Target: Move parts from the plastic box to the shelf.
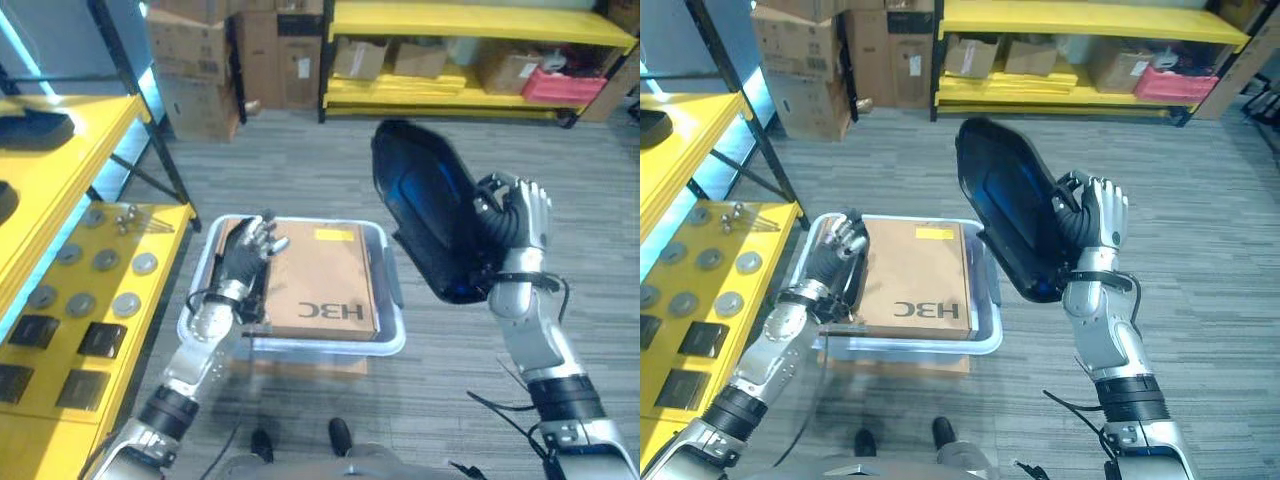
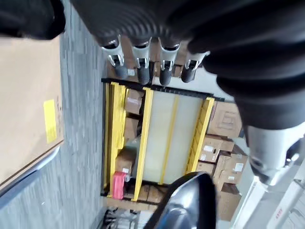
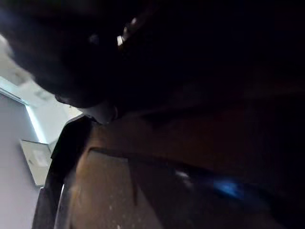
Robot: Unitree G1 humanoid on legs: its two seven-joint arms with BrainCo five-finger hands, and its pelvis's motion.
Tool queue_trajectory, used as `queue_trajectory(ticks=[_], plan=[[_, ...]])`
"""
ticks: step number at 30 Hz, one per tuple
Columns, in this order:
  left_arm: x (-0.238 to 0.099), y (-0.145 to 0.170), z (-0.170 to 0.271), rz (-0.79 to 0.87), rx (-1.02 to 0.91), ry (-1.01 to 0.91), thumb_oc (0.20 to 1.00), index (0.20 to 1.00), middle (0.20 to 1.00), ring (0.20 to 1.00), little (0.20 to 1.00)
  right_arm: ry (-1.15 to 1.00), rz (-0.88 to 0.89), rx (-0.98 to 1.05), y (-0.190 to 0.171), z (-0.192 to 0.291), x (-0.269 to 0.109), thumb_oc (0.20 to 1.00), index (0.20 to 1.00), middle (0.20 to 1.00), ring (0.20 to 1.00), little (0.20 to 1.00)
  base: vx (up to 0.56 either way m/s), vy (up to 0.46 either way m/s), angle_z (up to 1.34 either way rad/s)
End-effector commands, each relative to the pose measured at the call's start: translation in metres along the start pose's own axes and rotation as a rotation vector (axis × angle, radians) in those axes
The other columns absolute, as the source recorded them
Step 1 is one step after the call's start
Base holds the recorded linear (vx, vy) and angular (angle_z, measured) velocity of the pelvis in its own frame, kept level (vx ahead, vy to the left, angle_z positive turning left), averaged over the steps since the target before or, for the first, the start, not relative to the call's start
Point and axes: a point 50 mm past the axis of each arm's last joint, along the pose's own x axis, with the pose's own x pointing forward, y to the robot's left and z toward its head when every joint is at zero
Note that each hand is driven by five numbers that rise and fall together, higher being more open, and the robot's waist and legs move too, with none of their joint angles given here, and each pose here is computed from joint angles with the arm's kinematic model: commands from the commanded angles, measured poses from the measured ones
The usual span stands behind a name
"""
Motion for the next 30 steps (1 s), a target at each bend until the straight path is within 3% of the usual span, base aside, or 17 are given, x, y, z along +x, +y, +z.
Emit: queue_trajectory(ticks=[1, 15, 23, 28, 29, 30], plan=[[0.014, -0.005, 0.004, -0.006, 0.046, -0.031, 1.000, 1.000, 1.000, 1.000, 1.000, -0.119, -0.160, -0.014, -0.021, 0.014, 0.014, 0.200, 0.200, 0.200, 0.200, 0.200, 0.00, 0.000, 0.00], [0.039, -0.045, -0.010, -0.014, 0.006, 0.027, 1.000, 1.000, 1.000, 1.000, 1.000, -0.348, -0.276, 0.290, -0.015, 0.094, 0.014, 0.200, 0.200, 0.200, 0.200, 0.200, -0.01, 0.013, -0.06], [0.048, -0.058, -0.001, -0.043, -0.130, 0.000, 1.000, 1.000, 1.000, 1.000, 1.000, -0.394, -0.194, 0.463, -0.001, 0.121, 0.008, 0.200, 0.200, 0.200, 0.200, 0.200, -0.02, 0.011, -0.13], [0.056, -0.075, 0.030, -0.109, -0.299, -0.129, 1.000, 1.000, 1.000, 1.000, 1.000, -0.386, -0.038, 0.668, 0.022, 0.143, -0.007, 0.200, 0.200, 0.200, 0.200, 0.200, -0.02, 0.011, -0.04], [0.056, -0.075, 0.030, -0.108, -0.299, -0.129, 0.956, 0.956, 0.956, 0.956, 0.956, -0.387, -0.038, 0.668, 0.022, 0.143, -0.007, 0.200, 0.200, 0.200, 0.200, 0.200, -0.02, 0.011, -0.05], [0.056, -0.077, 0.034, -0.119, -0.317, -0.150, 0.539, 0.539, 0.539, 0.539, 0.539, -0.387, -0.010, 0.699, 0.026, 0.147, -0.009, 0.200, 0.200, 0.200, 0.200, 0.200, 0.00, 0.000, 0.00]])
